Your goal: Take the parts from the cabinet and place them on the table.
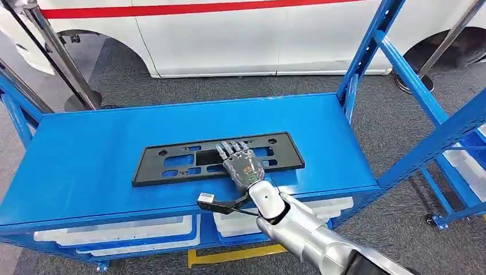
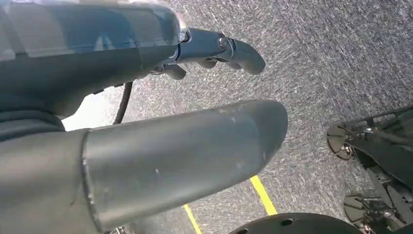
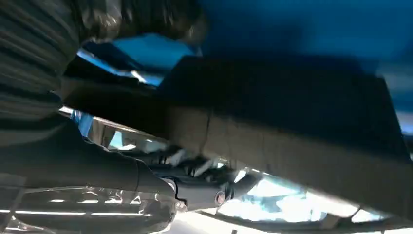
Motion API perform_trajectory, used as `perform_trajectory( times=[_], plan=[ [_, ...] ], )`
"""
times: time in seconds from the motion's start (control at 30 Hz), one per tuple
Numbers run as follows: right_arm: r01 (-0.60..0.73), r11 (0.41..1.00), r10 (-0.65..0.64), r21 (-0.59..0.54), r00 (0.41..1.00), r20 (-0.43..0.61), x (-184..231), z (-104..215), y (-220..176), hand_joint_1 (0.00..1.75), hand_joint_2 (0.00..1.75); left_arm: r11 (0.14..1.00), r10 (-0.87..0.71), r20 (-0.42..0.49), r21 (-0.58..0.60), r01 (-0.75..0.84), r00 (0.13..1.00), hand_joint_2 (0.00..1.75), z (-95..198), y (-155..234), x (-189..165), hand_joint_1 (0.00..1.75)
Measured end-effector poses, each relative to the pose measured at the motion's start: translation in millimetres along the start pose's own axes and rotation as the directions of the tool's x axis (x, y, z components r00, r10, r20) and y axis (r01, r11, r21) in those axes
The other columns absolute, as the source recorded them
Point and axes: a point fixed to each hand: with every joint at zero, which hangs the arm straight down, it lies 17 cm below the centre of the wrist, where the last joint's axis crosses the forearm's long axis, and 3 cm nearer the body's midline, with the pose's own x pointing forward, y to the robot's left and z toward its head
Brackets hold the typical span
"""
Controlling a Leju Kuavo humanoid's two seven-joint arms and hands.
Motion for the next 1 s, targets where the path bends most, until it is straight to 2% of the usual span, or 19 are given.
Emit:
perform_trajectory(
  times=[0.2, 0.27, 0.43, 0.93, 0.97, 1.0],
  plan=[
    [0.007, 1.000, -0.007, 0.011, 1.000, 0.006, 2.0, 2.2, 5.3, 1.59, 1.75, 1.000, 0.000, 0.000, 0.003, 0.000, 1.000, 0.00, -0.1, 0.6, 0.0, 0.00],
    [0.008, 1.000, -0.008, 0.011, 1.000, 0.007, 2.0, 2.2, 5.3, 1.54, 1.75, 1.000, 0.000, 0.000, 0.003, 0.000, 1.000, 0.00, -0.1, 0.5, -0.1, 0.00],
    [0.008, 1.000, -0.008, 0.012, 1.000, 0.008, 1.3, 1.8, 4.9, 1.66, 1.75, 1.000, 0.000, 0.001, 0.003, 0.000, 1.000, 0.00, -0.1, 0.9, 0.7, 0.00],
    [0.027, 0.999, -0.027, 0.020, 0.999, 0.017, 1.8, 1.5, 5.4, 1.71, 1.75, 1.000, -0.006, 0.001, 0.004, 0.006, 1.000, 0.00, -0.1, 1.2, 0.6, 0.00],
    [0.028, 0.999, -0.028, 0.020, 0.999, 0.017, 1.7, 1.4, 5.3, 1.69, 1.75, 1.000, -0.006, 0.001, 0.004, 0.006, 1.000, 1.75, -0.1, 1.2, 0.6, 0.00],
    [0.029, 0.999, -0.029, 0.020, 0.999, 0.017, 1.8, 1.3, 5.2, 1.71, 1.75, 1.000, -0.005, 0.001, 0.004, 0.005, 1.000, 1.75, -0.1, 1.2, 0.7, 0.00]
  ],
)
